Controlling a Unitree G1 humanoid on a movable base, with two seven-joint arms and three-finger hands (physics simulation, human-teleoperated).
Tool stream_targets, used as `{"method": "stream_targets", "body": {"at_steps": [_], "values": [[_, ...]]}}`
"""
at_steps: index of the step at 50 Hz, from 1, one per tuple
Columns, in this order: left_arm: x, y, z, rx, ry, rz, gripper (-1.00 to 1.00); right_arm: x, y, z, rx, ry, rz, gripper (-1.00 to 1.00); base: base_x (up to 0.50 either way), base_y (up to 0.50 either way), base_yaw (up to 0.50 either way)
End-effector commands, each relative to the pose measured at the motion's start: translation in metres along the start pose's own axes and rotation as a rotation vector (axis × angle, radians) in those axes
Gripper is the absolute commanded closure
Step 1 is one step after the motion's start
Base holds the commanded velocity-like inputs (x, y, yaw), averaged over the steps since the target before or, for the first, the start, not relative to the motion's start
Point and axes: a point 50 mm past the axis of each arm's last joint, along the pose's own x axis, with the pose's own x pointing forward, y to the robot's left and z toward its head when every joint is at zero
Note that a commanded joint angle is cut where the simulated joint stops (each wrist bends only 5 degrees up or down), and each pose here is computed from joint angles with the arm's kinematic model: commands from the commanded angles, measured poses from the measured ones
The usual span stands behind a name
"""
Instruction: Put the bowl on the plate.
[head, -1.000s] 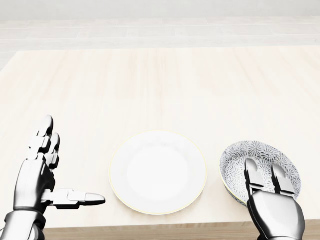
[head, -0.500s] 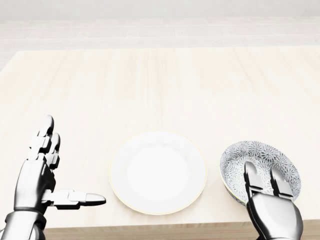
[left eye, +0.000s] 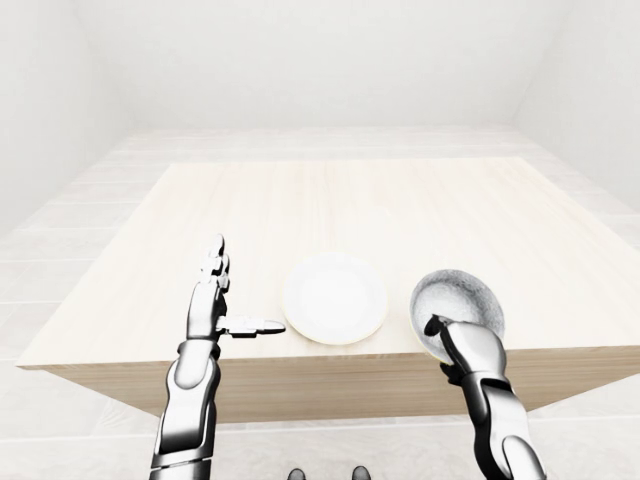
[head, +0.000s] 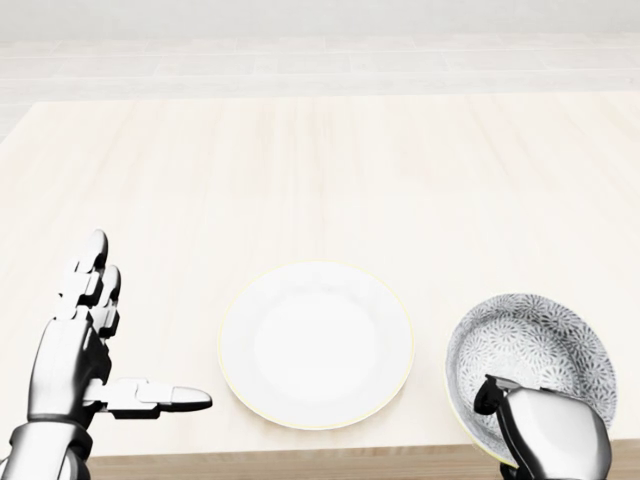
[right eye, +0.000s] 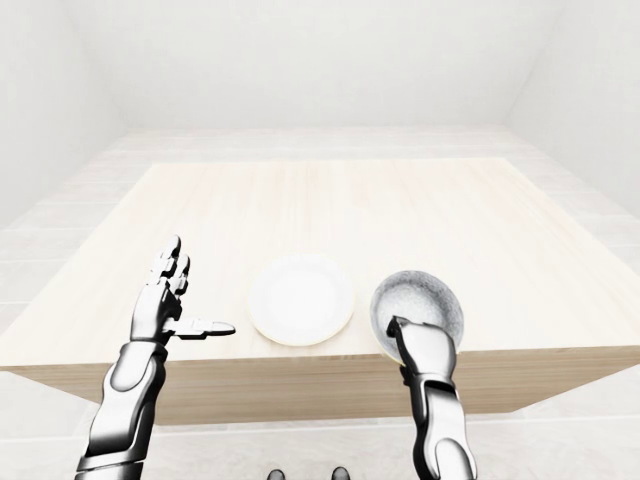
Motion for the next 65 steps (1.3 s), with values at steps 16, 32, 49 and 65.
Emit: {"method": "stream_targets", "body": {"at_steps": [16, 32, 49, 65], "values": [[0.001, -0.001, 0.002, 0.002, -0.002, -0.001, -1.0, -0.004, -0.005, -0.004, -0.014, 0.019, 0.001, 0.03, 0.0, 0.0, 0.0], [-0.001, 0.001, 0.001, 0.0, -0.001, 0.003, -1.0, -0.006, -0.021, -0.007, -0.033, 0.036, -0.025, 0.02, 0.0, 0.0, 0.0], [-0.001, 0.003, 0.0, -0.002, 0.002, 0.005, -1.0, -0.005, -0.037, -0.015, -0.052, 0.077, -0.045, 0.44, 0.0, 0.0, 0.0], [-0.001, 0.004, -0.002, 0.003, 0.006, 0.01, -1.0, -0.007, -0.049, -0.017, -0.067, 0.093, -0.061, 0.69, 0.0, 0.0, 0.0]]}}
